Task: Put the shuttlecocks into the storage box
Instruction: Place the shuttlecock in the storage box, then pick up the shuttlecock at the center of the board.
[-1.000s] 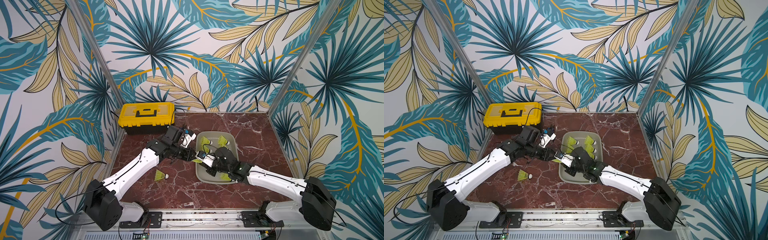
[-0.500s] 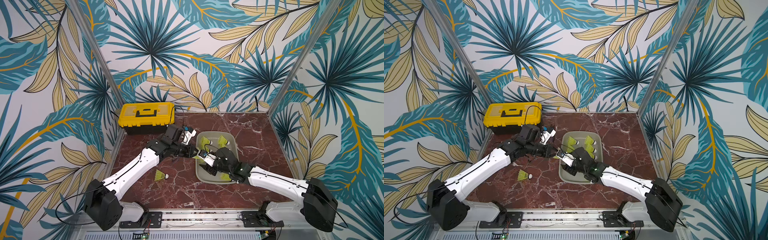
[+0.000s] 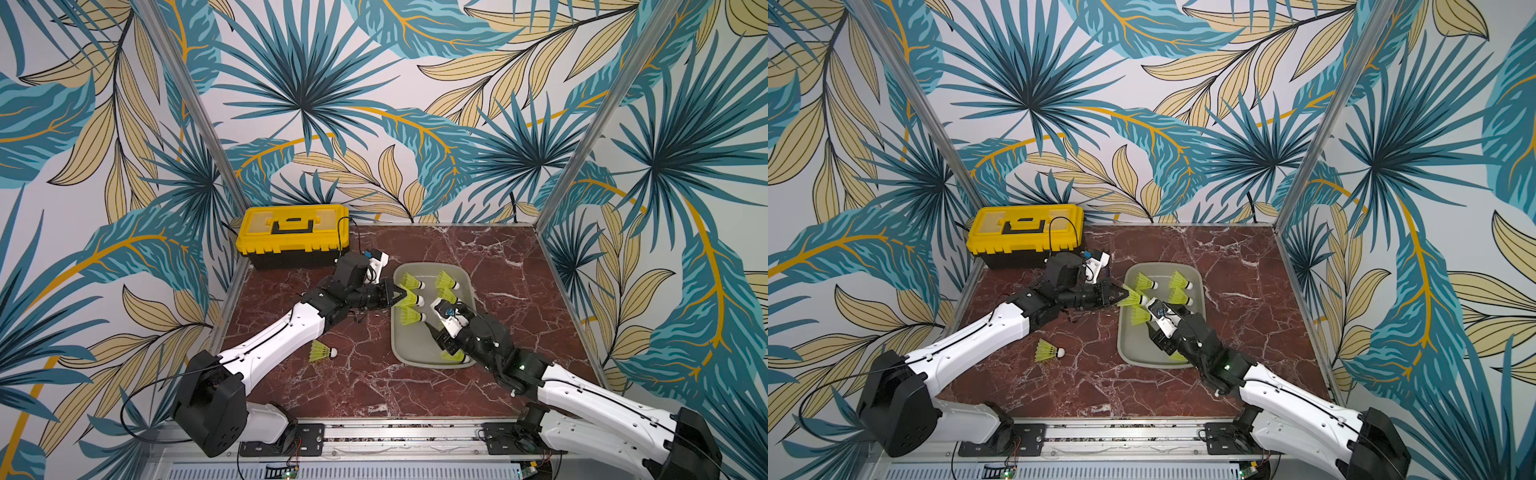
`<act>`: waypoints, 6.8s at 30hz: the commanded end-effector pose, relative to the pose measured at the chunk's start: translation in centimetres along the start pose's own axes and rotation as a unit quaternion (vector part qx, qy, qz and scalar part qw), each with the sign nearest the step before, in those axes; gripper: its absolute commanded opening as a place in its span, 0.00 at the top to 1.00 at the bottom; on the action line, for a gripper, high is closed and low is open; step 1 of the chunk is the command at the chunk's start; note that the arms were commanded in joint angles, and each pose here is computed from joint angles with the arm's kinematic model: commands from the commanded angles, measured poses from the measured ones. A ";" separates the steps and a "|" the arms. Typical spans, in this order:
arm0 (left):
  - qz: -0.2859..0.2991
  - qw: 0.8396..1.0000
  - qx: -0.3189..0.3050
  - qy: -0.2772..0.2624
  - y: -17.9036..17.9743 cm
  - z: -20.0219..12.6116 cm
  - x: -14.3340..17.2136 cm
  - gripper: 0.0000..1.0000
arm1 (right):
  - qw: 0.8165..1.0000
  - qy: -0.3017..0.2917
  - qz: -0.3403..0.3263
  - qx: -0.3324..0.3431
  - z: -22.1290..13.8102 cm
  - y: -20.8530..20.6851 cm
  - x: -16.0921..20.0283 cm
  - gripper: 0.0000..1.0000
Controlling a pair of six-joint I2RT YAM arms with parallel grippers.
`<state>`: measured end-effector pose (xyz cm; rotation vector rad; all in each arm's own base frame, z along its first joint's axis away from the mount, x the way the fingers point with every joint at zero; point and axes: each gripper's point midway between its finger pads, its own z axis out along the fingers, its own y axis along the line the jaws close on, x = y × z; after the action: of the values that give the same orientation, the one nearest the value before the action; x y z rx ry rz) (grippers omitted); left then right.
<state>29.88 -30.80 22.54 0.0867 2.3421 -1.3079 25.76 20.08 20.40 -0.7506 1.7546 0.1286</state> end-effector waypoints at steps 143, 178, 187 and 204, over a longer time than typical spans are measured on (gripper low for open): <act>0.003 0.909 -0.367 -0.197 13.9 -12.8 2.2 0.45 | 0.995 0.037 0.027 0.089 -1.6 -3.0 3.5 0.28; -0.150 0.881 -0.420 -0.154 24.6 -17.3 9.1 0.50 | 0.995 0.040 0.027 0.084 -0.9 -2.6 3.4 0.28; -0.146 0.887 -0.415 -0.141 25.1 -16.6 8.9 0.66 | 0.995 0.041 0.031 0.082 -1.0 -2.6 3.5 0.28; -0.165 0.923 -0.316 -0.143 21.4 -15.0 7.9 1.00 | 0.996 0.043 0.030 0.072 -1.0 -2.3 3.5 0.28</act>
<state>22.91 -7.02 8.10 -0.6855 2.4829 -0.4686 25.83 16.21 18.18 -0.6123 1.8472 -0.0136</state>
